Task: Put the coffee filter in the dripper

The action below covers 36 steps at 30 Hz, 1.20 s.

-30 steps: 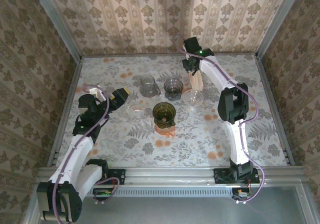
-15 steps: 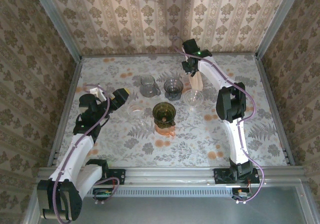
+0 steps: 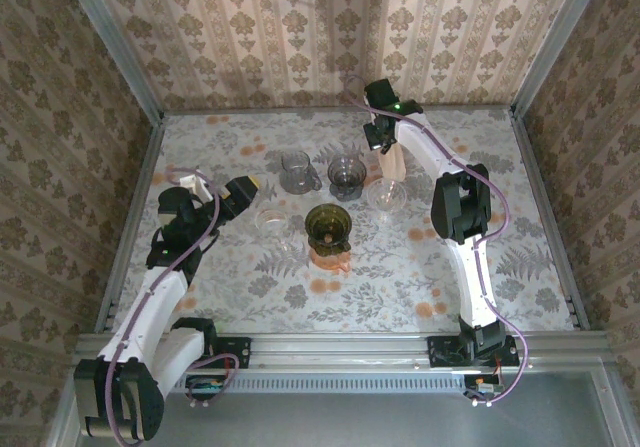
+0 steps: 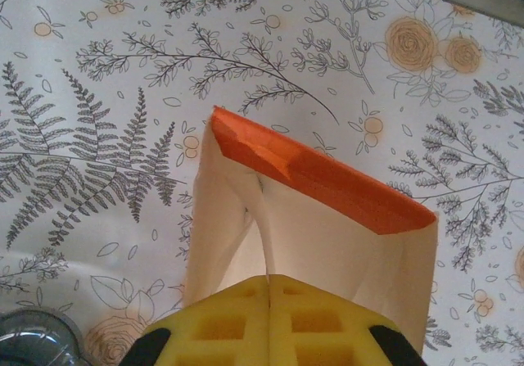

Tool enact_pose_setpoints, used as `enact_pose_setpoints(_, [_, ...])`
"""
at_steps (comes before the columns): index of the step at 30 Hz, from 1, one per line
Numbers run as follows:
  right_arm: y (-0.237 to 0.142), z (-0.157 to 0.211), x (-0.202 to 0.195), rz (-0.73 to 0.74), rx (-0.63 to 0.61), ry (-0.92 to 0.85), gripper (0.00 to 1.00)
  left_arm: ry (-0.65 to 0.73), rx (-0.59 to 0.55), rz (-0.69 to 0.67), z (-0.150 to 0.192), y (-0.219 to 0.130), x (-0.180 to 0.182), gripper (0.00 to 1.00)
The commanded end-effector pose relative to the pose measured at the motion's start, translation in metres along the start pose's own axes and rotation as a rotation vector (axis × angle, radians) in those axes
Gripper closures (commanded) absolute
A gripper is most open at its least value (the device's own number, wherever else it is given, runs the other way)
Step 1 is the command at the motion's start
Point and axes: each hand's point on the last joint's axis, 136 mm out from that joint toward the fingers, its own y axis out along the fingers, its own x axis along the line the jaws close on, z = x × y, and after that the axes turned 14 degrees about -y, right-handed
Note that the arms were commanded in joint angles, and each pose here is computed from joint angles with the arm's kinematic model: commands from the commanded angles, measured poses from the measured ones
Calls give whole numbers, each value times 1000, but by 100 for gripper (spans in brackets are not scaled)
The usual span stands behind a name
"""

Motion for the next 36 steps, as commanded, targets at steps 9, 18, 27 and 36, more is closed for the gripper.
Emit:
enact_pose_setpoints(9, [-63,-26,-10,1,-161,53,100,16,-13,56,-6,-4,-22,8])
enact_pose_setpoints(18, [-112,-18,-20,10,-244,119,100,21,-16,75,-7,-8,-31,7])
enact_pose_setpoints(27, [-202,9,-26,2,-363,205,100,25,-7,71,-6,-11,-34,7])
enact_pose_setpoints(36, [-302,75,42,-214,-422,164,100,44,37,87,8,-14,-38,7])
